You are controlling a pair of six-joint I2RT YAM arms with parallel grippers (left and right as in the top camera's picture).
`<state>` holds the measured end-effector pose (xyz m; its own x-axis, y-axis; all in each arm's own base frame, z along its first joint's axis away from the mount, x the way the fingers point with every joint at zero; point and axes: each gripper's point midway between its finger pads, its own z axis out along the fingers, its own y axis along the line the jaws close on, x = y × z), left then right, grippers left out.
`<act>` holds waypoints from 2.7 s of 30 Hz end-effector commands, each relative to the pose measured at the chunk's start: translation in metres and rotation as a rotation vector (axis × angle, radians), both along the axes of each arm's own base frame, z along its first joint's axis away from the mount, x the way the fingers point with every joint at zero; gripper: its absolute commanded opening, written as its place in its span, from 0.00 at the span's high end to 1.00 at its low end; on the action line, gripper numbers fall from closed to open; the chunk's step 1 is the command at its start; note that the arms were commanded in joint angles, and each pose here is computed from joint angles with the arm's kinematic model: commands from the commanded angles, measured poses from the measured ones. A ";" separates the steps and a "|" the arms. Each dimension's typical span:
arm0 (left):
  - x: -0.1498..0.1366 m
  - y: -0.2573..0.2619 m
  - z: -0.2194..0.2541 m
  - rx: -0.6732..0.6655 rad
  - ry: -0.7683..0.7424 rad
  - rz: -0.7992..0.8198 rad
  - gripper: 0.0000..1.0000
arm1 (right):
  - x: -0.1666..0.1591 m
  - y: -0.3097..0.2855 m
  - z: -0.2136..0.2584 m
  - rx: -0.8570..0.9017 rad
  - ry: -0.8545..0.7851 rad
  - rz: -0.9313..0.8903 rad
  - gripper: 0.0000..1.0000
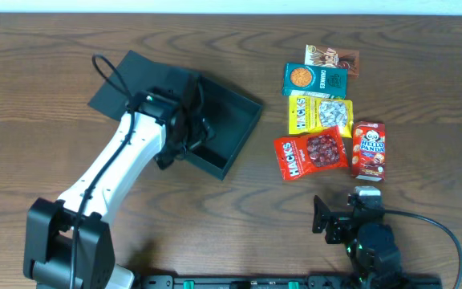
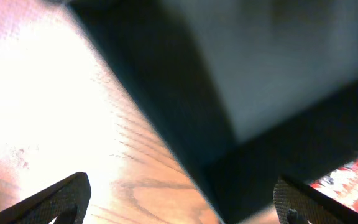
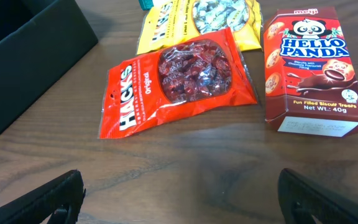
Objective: Pack container
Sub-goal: 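Drag the black box with the left gripper, rotating it toward center, then push the black box straight and pull the left gripper back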
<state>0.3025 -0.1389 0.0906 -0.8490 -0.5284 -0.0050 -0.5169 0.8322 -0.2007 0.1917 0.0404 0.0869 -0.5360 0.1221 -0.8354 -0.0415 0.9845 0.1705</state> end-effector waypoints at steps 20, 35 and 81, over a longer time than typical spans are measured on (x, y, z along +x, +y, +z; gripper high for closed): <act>0.015 0.037 -0.055 0.175 -0.059 0.091 0.41 | 0.000 -0.002 -0.004 -0.007 0.004 -0.008 0.01; 0.033 0.038 -0.051 0.254 -0.160 -0.265 0.88 | 0.000 -0.002 -0.004 -0.007 0.004 -0.008 0.01; 0.072 0.061 -0.040 0.370 -0.303 -0.424 0.94 | 0.000 -0.002 -0.004 -0.007 0.004 -0.008 0.01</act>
